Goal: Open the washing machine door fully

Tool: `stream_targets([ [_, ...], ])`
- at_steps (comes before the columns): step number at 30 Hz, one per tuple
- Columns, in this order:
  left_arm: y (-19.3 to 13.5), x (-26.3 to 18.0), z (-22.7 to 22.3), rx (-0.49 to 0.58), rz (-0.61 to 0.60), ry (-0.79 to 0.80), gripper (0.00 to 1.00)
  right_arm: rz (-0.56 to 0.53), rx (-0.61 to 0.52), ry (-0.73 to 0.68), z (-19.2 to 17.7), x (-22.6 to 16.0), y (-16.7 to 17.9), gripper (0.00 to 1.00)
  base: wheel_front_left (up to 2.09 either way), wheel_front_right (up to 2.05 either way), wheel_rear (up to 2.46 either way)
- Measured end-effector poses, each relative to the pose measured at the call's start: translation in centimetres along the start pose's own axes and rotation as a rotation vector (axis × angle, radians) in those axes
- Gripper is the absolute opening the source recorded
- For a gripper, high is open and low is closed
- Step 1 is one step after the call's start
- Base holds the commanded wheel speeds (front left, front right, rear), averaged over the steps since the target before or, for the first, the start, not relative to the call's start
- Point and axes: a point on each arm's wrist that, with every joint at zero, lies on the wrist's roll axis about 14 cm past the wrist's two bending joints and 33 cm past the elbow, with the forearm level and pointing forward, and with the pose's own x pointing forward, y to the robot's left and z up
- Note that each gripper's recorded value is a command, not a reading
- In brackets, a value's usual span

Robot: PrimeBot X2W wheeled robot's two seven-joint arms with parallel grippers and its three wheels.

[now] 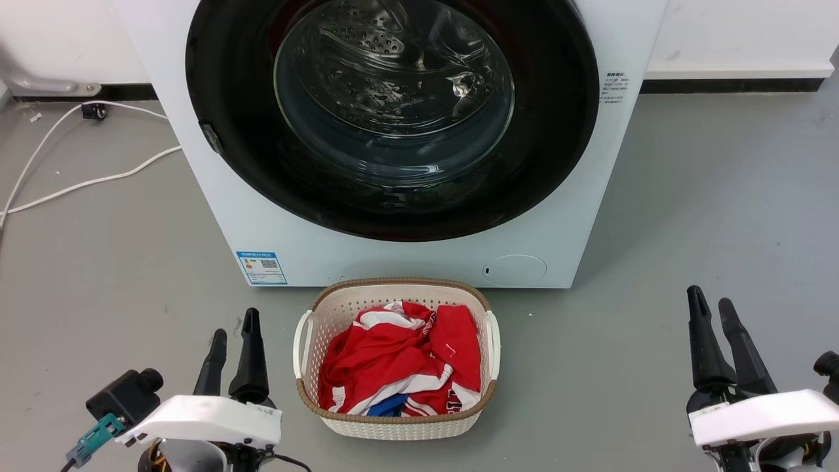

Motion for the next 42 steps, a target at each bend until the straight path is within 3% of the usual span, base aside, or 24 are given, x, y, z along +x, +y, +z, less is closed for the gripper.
stream_targets([
  [25, -2.1, -0.8, 0.1, 0.305, -0.085, -0.060, 1.00, 0.062, -0.288, -0.046, 0.6, -0.7, 1.5, 1.00, 0.00, 0.00, 0.00],
  [42, -2.9, -1.2, -0.5, 0.462, -0.126, -0.080, 1.00, 0.079, -0.424, -0.075, 1.1, -1.2, 1.7, 1.00, 0.00, 0.00, 0.00],
])
